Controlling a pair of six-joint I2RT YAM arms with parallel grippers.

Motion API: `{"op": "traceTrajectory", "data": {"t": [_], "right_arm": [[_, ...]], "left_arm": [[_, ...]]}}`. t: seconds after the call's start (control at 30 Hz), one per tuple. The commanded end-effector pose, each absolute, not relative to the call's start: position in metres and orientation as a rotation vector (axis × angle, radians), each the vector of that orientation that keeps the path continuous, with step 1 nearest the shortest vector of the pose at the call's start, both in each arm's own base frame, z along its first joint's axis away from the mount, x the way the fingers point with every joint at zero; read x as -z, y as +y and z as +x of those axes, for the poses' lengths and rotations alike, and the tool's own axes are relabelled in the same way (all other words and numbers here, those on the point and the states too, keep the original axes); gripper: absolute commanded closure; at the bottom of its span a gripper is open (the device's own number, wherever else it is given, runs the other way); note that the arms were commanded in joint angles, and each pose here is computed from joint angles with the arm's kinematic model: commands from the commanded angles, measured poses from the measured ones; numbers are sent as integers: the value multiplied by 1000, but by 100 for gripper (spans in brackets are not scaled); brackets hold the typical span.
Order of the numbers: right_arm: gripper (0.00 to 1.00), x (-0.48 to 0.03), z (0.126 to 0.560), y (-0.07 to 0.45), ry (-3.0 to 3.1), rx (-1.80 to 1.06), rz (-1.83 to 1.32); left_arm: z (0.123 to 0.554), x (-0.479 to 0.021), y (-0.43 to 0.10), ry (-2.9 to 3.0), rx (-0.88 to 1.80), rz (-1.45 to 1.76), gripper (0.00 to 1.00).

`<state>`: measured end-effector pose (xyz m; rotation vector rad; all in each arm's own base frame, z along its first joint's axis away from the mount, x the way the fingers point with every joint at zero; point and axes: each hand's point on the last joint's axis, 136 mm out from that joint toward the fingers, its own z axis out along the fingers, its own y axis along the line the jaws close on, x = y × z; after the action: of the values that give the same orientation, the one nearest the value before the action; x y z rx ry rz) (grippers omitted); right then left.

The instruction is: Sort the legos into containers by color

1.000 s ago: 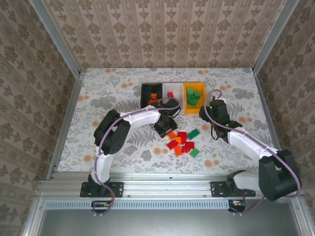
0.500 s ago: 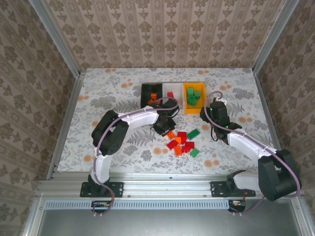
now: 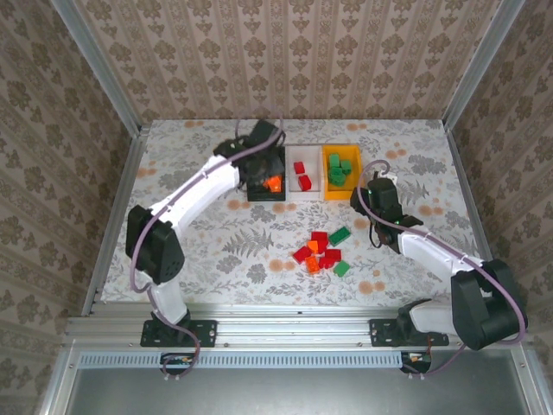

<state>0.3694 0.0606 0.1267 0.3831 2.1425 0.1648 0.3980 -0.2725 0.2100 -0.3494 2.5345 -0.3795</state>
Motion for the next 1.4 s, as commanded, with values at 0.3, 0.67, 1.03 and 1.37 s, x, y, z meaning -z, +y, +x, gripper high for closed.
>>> {"op": "traceTrajectory", "data": {"t": [0.3,0.67,1.03,1.37], "right_arm": [[48,-120,370,59,2149,-162,392],[47,-119,370,72,2183,-223,357],[45,-112,315,141,2363,-253,44],[37,-87,229,164,2591,-304,-42]], "left_arm": [[461,-135,-248,2719,-146,45,75],[470,-119,-242,2759,-113,61,55],[456,-163,-259,2728,72,131,31],[384,-192,-266,2751,352,218,24]]}}
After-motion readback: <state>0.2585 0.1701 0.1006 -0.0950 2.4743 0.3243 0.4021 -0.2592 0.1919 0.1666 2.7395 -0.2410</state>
